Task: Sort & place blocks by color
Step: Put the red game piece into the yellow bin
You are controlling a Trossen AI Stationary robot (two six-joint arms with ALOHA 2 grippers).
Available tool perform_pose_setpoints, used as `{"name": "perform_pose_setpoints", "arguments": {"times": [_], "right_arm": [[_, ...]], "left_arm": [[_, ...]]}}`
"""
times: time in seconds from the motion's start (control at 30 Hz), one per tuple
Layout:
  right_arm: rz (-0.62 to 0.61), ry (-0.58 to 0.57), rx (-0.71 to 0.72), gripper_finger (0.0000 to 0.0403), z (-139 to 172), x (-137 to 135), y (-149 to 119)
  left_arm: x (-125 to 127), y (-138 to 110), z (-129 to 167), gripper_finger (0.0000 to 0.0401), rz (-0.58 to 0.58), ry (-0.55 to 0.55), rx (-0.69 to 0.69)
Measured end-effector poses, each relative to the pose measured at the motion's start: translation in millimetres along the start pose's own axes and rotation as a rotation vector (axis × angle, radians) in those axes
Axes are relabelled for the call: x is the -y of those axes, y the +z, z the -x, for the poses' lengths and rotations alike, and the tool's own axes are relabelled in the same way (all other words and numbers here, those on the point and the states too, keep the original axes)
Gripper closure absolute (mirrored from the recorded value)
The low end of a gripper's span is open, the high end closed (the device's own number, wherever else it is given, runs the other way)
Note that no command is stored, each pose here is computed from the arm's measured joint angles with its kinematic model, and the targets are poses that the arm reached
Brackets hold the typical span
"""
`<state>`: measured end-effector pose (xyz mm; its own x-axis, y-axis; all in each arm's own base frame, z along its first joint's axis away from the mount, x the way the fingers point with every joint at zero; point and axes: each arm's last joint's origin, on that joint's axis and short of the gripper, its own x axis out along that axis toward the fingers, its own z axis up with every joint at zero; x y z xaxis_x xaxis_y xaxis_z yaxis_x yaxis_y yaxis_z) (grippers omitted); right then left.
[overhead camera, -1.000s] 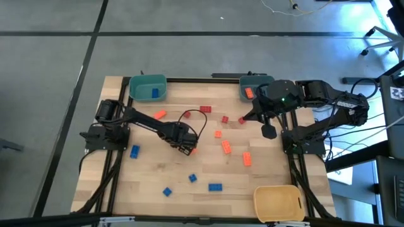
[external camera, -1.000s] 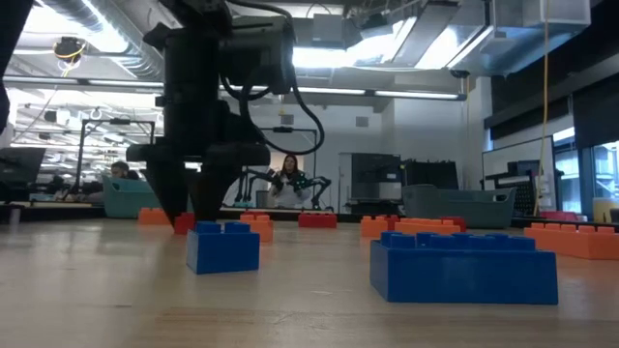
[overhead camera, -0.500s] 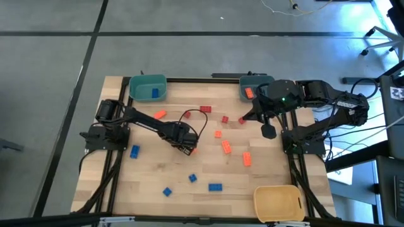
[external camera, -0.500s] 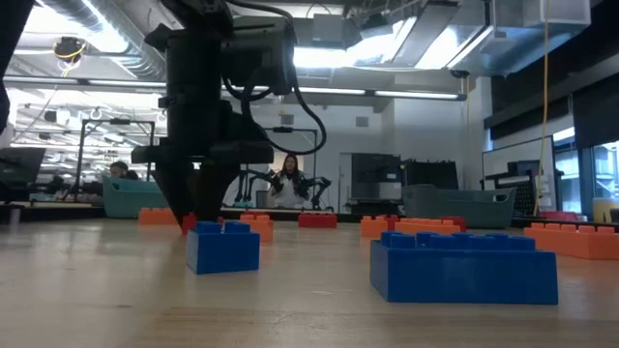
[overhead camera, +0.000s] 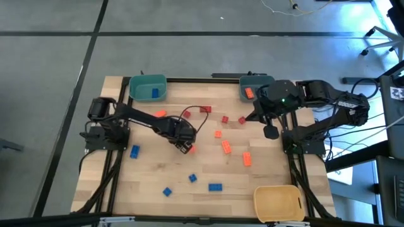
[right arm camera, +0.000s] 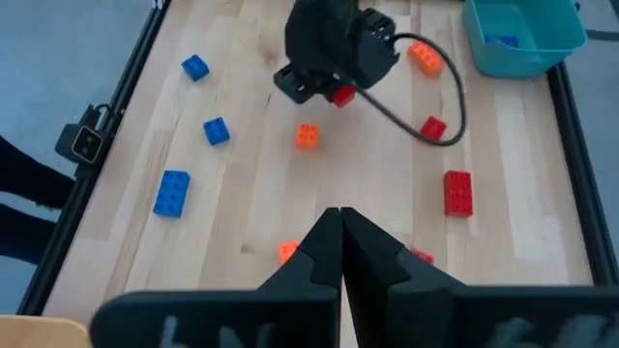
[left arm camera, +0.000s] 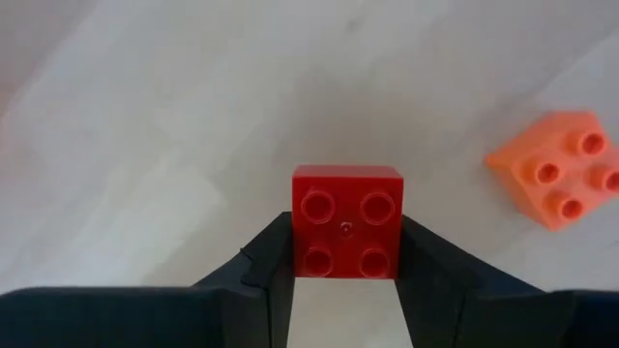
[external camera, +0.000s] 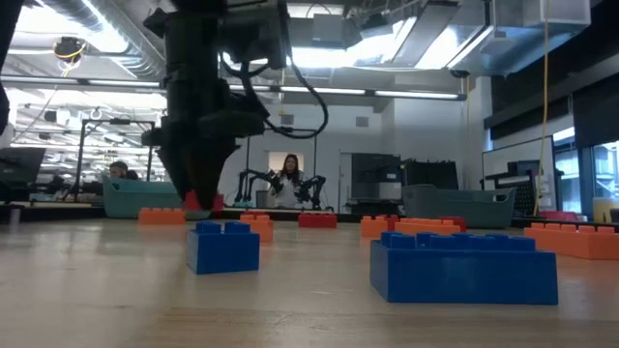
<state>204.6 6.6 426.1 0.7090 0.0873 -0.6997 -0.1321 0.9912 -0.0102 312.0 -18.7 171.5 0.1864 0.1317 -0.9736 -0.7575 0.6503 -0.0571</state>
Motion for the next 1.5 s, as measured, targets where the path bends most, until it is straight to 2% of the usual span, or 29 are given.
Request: {"name": "perform_pose_setpoints", "arguments": {"times": [0.23, 0.47, 0.67, 0.83, 0.97, 1.23, 1.5], "right_arm": [[-0.043, -0.004, 0.072, 0.0398, 25.5, -2.5, -7.4], [-0.088, -0.003, 0.155, 0.0398, 53.5, -5.6, -17.9], [-0.104, -0.002, 0.155, 0.0398, 60.6, -6.6, -23.2], [-0.155, 0.020, 0.148, 0.0398, 63.7, -7.7, -26.4], [-0.173, 0.053, 0.162, 0.0398, 68.2, -12.1, -28.2], [-0.200, 0.115, 0.178, 0.0398, 78.3, -21.6, -33.6], [-0.262, 0.118, 0.063, 0.0398, 77.4, -23.5, -44.7]], "left_arm": [[5.8, 14.2, 33.0, 0.0270, -0.092, -0.087, 0.053], [27.1, 44.4, 89.7, 0.0270, -0.265, -0.154, 0.204], [34.6, 68.1, 137.0, 0.0270, -0.333, -0.239, 0.346], [43.5, 72.9, 163.3, 0.0270, -0.407, -0.259, 0.429], [59.1, 71.0, 172.3, 0.0270, -0.494, -0.274, 0.466], [100.0, 72.6, 164.7, 0.0270, -0.663, -0.337, 0.462], [143.6, 78.9, 148.4, 0.0270, -0.748, -0.411, 0.465]]}}
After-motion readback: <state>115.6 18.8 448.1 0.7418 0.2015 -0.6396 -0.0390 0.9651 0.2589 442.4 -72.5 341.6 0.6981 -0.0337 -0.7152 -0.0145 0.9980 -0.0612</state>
